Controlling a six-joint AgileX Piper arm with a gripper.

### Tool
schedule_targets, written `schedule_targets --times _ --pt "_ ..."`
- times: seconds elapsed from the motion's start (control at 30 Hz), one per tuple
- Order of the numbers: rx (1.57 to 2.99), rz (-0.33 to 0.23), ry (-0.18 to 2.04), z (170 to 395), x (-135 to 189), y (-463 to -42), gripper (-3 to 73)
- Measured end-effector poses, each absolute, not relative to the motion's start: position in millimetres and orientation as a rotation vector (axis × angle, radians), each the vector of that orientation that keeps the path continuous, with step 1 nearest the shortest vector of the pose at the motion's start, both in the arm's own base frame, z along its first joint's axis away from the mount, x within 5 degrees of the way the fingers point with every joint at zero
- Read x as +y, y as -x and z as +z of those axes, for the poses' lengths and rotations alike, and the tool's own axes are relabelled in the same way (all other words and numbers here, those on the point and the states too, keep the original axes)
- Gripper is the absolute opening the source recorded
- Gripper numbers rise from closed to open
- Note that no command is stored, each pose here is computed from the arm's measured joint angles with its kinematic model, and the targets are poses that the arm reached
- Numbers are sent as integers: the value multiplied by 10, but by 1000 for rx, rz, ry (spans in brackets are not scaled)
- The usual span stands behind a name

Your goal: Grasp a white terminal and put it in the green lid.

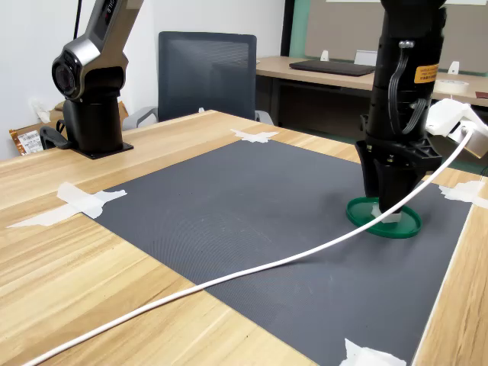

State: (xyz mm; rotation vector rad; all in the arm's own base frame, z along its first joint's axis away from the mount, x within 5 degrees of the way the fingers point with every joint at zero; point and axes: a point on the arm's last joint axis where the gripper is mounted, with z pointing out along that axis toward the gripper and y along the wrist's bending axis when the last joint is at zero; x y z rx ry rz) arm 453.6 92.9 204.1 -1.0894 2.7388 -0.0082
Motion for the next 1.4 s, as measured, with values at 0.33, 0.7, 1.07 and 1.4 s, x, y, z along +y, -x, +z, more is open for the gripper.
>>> schedule_targets --times 0.33,0.7,1.07,1.4 --pt "2603 -40 1034 2500 920 -4478 432" --pt "2276 -65 890 3682 871 -4072 145" --pt "2102 -66 787 4147 777 -3542 -25" --pt "1910 -61 648 4047 622 -2777 -25"
